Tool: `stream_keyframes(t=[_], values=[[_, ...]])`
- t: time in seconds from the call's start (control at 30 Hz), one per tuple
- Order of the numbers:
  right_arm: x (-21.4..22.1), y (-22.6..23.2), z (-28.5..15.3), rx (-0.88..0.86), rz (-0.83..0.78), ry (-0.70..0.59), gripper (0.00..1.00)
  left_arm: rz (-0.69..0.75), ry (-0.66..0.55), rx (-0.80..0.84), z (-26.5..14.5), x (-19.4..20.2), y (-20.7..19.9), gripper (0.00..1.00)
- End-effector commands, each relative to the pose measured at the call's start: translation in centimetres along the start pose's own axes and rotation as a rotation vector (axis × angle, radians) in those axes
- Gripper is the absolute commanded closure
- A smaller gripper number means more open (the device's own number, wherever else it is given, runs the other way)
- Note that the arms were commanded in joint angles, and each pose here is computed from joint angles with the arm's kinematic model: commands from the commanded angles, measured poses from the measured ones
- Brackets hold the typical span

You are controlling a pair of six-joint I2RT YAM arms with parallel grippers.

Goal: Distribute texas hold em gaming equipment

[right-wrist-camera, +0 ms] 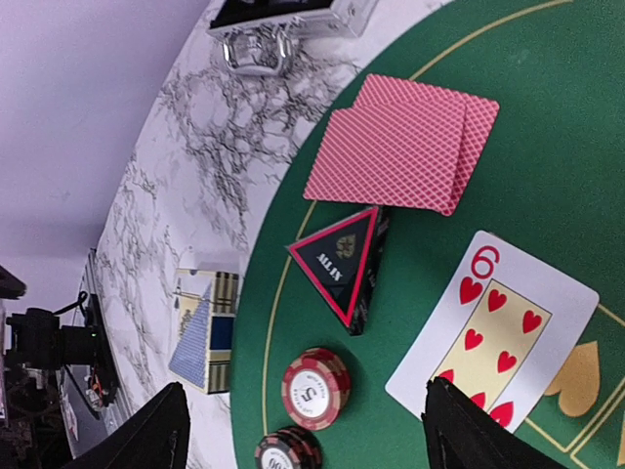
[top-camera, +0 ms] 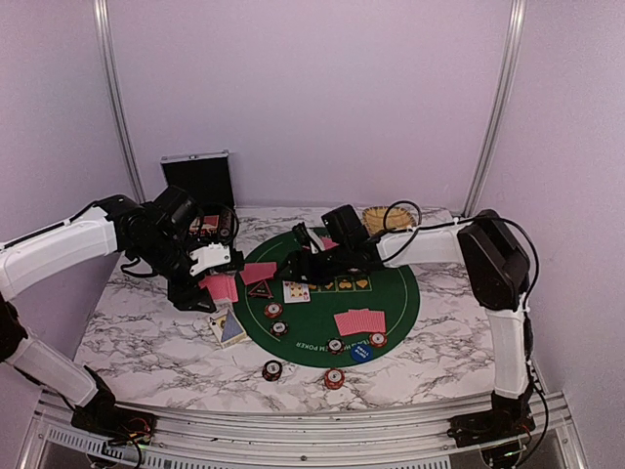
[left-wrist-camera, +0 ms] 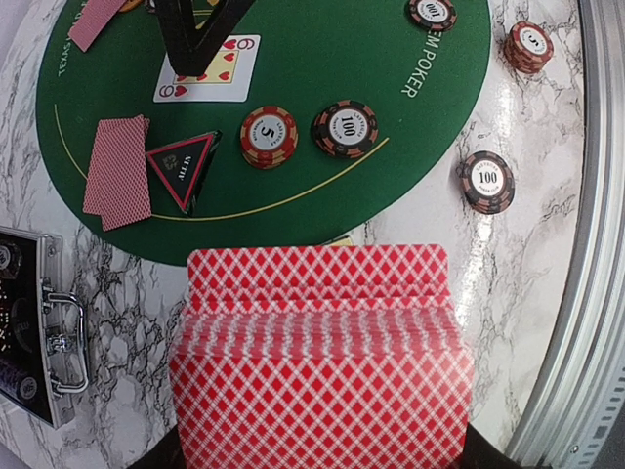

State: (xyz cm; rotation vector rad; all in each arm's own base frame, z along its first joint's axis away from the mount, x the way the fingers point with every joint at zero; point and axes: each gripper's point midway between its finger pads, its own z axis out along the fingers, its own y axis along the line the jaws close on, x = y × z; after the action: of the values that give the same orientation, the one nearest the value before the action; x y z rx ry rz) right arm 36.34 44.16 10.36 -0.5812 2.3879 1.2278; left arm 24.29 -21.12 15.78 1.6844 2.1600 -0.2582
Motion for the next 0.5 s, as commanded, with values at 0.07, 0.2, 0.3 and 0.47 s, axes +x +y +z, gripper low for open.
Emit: stream_keyframes(t=[0.07,0.2,0.3,0.47], values=[[-0.9,-2.1,2.6,0.031,-0.010,-0.005,0.22,0.013,-0.020,0.011,-0.5,-1.0,0.3,1.00],[-0.7,-4.3,3.2,0.061,0.010,-0.008,0.22,0.018,-0.017,0.005,-0.5,-1.1,0.6,1.00],[-0.4,-5.9,3.4,0.077,0.032,-0.007,0.23,0.020,-0.013,0.005,-0.3,-1.1,0.7,1.00],[0.1,-8.8,3.0,0.137,0.066,-0.016,0.23,0.022,-0.011,0.007,-0.2,-1.3,0.9,1.00]])
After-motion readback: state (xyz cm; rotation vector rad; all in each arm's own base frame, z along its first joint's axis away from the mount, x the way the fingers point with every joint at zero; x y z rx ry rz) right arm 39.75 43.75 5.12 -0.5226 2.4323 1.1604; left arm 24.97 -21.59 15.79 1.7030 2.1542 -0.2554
